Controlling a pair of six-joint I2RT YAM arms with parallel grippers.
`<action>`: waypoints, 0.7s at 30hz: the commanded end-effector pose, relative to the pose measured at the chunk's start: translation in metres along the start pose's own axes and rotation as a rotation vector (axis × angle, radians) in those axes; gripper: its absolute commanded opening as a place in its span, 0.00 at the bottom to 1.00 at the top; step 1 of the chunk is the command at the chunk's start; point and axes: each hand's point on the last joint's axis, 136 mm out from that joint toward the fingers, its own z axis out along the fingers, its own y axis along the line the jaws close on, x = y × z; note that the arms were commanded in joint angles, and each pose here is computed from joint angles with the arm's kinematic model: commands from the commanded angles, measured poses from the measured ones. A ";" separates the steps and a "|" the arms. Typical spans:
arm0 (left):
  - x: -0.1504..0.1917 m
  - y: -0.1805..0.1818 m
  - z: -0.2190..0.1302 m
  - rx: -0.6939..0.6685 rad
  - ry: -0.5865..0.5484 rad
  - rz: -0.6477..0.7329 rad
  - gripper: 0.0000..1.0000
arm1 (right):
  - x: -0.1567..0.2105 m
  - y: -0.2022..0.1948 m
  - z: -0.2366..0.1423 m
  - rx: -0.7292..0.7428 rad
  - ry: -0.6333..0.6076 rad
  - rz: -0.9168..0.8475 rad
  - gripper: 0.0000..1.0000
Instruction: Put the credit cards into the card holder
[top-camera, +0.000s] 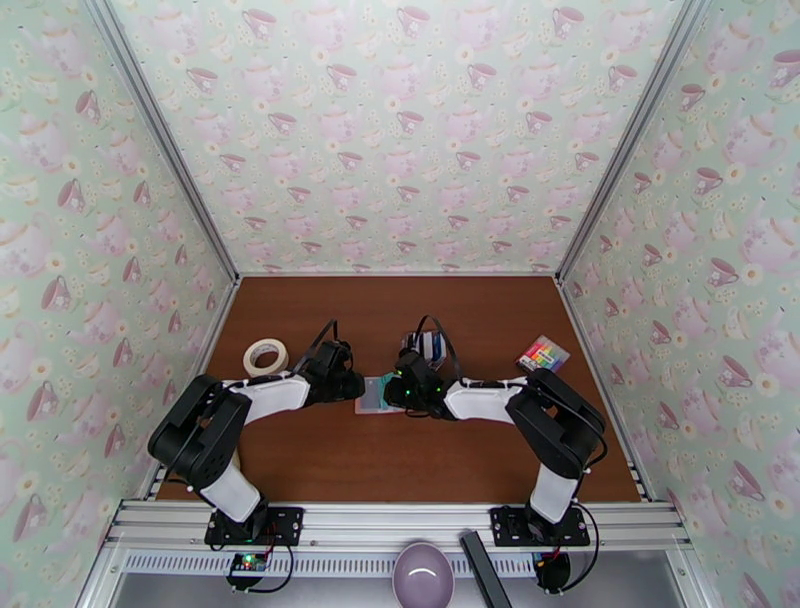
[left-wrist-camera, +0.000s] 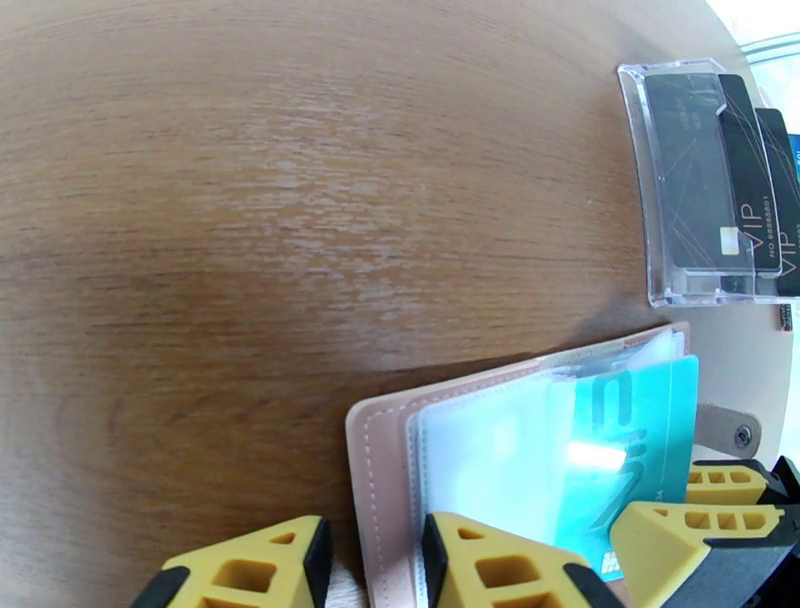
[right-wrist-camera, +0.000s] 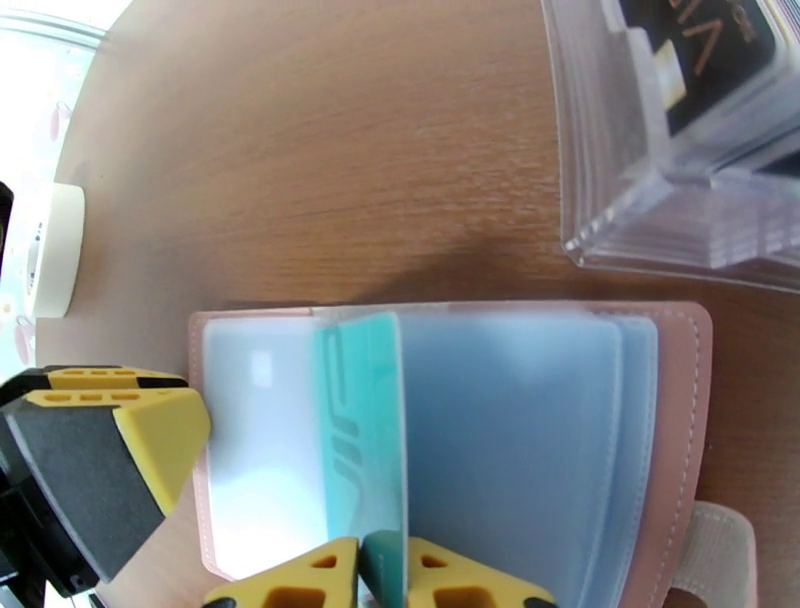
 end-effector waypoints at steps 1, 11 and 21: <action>0.044 0.016 0.022 -0.026 0.134 -0.018 0.32 | 0.009 -0.016 0.003 0.042 0.016 0.037 0.16; 0.048 0.016 0.024 -0.024 0.142 -0.029 0.32 | 0.024 -0.006 0.015 -0.006 0.084 0.038 0.15; 0.052 0.019 0.027 -0.027 0.145 -0.050 0.32 | 0.034 -0.025 0.010 0.114 0.126 -0.022 0.30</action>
